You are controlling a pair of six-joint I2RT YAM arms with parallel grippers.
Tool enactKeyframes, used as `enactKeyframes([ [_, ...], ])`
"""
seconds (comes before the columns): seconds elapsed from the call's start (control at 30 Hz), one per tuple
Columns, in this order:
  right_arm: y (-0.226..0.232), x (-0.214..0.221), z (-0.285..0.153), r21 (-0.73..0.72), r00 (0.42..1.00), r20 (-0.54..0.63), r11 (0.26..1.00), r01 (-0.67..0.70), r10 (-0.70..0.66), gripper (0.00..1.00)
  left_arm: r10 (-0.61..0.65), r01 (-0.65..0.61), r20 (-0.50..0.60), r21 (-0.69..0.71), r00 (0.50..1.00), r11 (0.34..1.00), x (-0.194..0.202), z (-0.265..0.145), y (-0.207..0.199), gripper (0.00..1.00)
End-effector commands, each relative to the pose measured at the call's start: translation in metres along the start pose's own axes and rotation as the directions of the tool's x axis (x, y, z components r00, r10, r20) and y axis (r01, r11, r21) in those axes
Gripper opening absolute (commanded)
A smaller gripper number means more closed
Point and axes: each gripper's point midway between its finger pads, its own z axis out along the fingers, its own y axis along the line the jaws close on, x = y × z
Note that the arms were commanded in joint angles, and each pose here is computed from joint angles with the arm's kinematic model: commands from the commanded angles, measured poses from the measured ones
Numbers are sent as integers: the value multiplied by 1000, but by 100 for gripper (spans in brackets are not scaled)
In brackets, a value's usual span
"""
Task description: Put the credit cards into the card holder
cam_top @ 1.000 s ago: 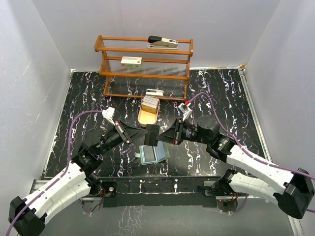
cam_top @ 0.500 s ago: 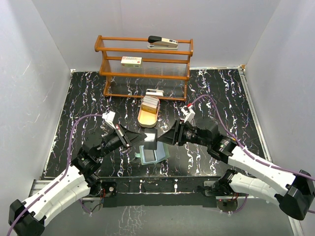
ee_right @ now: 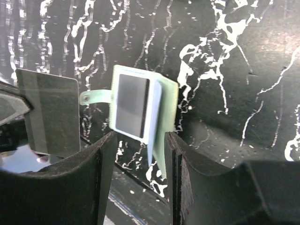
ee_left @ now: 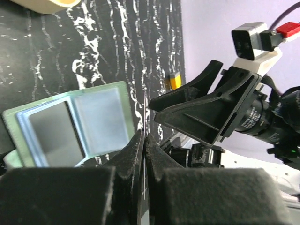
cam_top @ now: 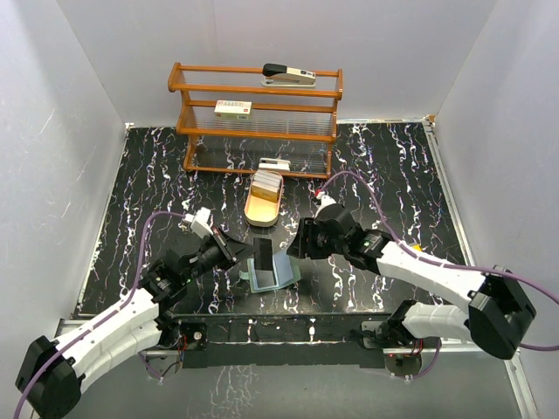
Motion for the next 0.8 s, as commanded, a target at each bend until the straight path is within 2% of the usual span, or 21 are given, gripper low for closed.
enactKeyframes([
  [0.0,5,-26,4,44,995,55,996,81,-83,43,7,-5,36,-58,999,998,-1,4,21,0],
  [0.23,7,-19,16,49,993,-23,992,115,-114,29,-23,24,10,-70,1000,997,9,9,36,0],
  [0.53,28,-17,23,64,988,-39,986,153,-150,25,-51,50,-4,-89,999,995,16,15,48,0],
  [0.77,18,-11,37,127,981,-66,974,188,-181,23,-49,48,-7,-88,999,995,17,17,51,0],
])
